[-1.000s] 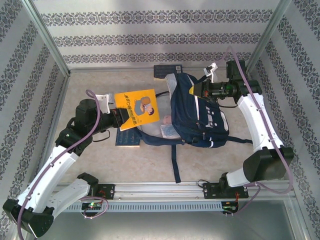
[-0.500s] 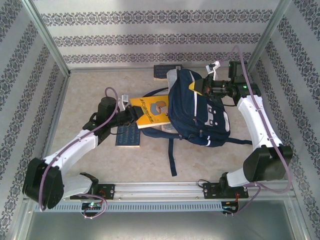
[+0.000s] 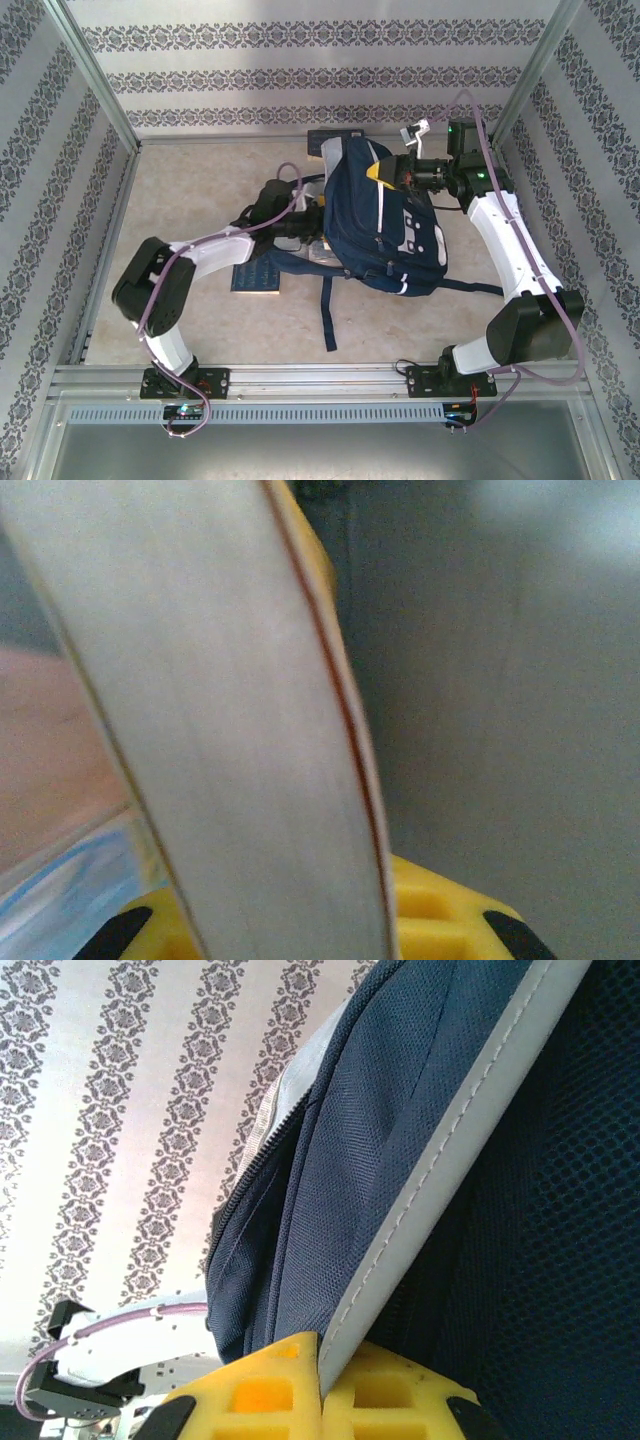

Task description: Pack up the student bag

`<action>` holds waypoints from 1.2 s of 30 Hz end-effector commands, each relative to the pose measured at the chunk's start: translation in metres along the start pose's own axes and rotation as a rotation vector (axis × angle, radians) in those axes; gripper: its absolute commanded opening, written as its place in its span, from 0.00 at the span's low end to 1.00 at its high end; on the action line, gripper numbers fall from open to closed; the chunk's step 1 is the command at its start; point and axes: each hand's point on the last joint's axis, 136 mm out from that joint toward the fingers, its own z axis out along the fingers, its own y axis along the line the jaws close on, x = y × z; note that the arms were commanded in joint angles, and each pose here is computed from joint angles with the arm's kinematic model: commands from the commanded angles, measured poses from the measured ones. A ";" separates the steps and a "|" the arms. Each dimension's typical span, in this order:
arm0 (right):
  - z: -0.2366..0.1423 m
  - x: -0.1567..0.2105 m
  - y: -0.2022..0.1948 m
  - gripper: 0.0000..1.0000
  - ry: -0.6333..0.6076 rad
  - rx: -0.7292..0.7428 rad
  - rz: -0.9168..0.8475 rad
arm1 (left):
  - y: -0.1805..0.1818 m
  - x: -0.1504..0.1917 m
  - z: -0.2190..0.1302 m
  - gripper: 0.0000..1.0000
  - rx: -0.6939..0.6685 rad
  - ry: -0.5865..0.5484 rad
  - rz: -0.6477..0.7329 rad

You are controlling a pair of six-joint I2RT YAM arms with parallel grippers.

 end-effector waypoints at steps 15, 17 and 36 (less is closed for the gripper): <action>-0.035 -0.028 0.020 0.00 -0.185 0.074 -0.182 | -0.039 0.022 0.023 0.82 -0.096 0.101 0.242; -0.041 -0.027 0.013 0.00 -0.192 0.124 -0.186 | -0.041 0.018 0.006 0.85 -0.109 0.078 0.254; -0.095 -0.021 0.005 0.00 -0.296 0.536 -0.314 | -0.037 0.001 -0.151 0.88 -0.434 -0.209 0.468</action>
